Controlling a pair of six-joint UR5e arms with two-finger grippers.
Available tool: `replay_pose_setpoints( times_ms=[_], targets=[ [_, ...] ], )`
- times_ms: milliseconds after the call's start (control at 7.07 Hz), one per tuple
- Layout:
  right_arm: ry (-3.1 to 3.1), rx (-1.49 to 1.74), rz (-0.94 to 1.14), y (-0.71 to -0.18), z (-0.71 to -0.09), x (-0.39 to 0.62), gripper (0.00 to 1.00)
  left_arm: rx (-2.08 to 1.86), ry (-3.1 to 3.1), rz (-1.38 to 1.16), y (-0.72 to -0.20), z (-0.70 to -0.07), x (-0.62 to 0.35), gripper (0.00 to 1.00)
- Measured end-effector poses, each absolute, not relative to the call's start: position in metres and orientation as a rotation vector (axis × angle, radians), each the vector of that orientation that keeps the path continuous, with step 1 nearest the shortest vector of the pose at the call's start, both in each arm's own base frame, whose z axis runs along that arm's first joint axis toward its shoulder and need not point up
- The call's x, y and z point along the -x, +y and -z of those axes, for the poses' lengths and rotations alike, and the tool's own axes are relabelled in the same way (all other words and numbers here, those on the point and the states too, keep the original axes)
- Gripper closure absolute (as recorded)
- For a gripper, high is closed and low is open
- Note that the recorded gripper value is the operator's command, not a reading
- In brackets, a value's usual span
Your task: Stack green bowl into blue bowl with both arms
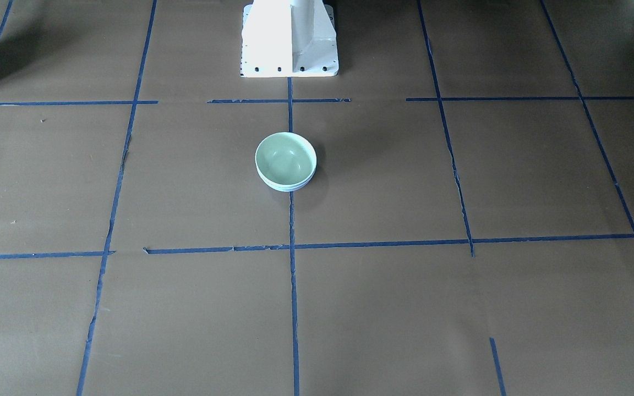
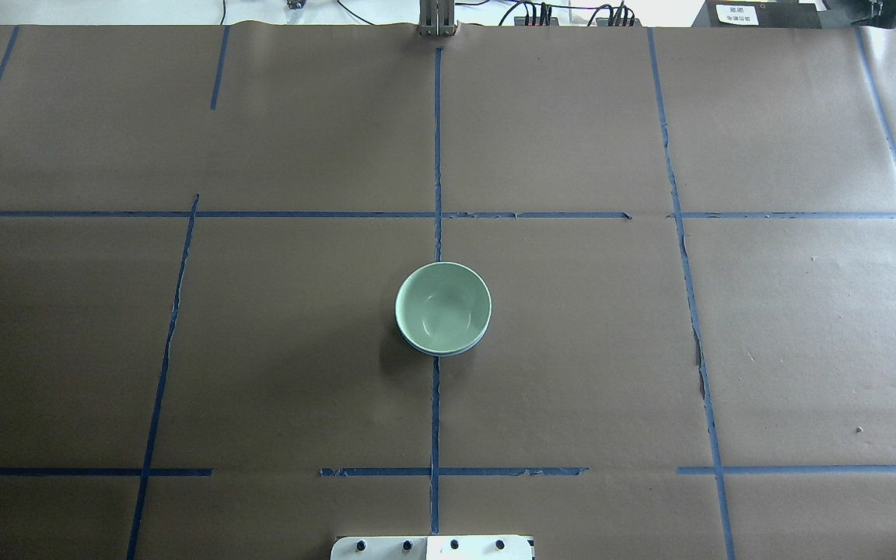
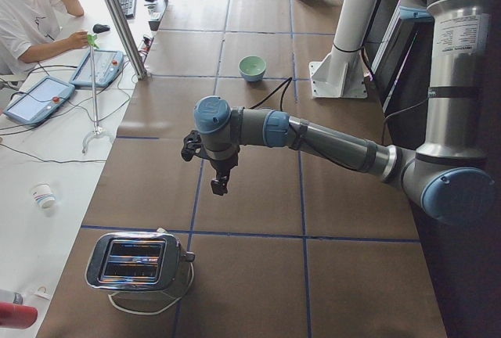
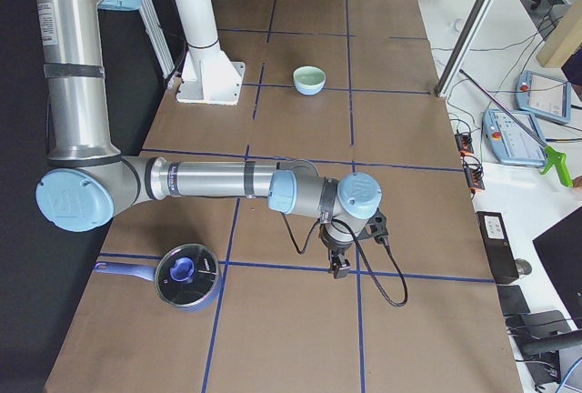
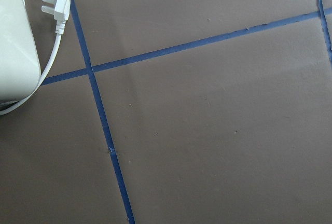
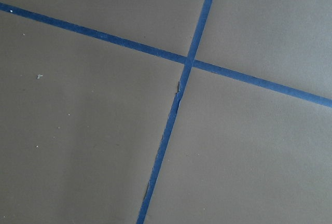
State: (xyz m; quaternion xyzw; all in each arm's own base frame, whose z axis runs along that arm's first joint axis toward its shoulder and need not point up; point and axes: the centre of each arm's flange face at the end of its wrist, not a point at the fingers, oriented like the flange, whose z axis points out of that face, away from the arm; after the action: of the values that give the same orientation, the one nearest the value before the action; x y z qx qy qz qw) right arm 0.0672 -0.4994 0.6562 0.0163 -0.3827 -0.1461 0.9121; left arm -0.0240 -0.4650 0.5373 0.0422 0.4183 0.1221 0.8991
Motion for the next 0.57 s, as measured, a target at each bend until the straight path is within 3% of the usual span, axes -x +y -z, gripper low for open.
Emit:
replay_pose_setpoints(
  times_ms=[566],
  targets=[
    [-0.787, -0.053, 0.308, -0.475, -0.680, -0.067, 0.00, -0.016, 0.828, -0.225, -0.438, -0.573, 0.029, 0.00]
  ],
)
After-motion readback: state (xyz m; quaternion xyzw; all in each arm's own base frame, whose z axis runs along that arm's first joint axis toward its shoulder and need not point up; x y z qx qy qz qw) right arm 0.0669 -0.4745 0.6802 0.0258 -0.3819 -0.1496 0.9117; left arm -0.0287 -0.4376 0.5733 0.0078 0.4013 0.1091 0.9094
